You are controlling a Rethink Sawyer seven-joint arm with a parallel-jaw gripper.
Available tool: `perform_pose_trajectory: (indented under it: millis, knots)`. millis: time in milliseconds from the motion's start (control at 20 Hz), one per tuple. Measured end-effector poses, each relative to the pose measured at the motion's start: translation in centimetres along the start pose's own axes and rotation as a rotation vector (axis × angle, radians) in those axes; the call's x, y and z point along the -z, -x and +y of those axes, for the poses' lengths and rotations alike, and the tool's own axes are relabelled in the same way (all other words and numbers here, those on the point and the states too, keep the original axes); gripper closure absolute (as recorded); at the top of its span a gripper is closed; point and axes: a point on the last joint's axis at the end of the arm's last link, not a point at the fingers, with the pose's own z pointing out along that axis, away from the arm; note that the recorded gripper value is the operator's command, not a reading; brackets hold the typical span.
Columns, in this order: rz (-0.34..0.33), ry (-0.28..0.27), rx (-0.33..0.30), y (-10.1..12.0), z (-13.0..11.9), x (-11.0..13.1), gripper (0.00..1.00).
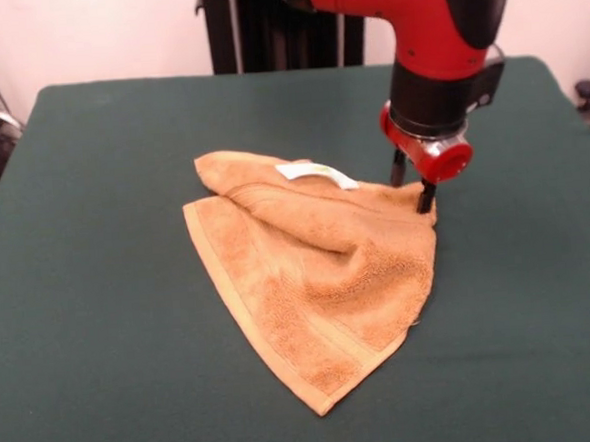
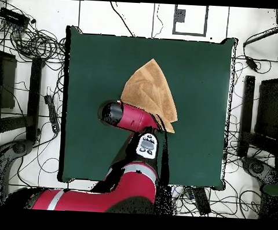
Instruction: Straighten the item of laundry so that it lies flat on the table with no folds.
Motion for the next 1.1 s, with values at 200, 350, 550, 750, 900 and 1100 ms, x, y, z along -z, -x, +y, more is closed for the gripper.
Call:
perform_pose_trajectory:
  millis: [200,350,550,750,900,1100]
  knots:
    - [-0.001,0.001,0.000,0.1,0.1,0.0,0.00]
    - [-0.001,0.001,0.000,0.1,0.1,0.0,0.00]
    - [-0.009,0.025,-0.007,0.4,1.0,0.0,1.00]
    - [-0.001,0.023,-0.023,0.5,1.5,-0.1,1.00]
    - [0.000,0.021,-0.038,0.5,1.5,-0.1,1.00]
    - [-0.009,0.019,-0.050,0.3,1.5,0.0,1.00]
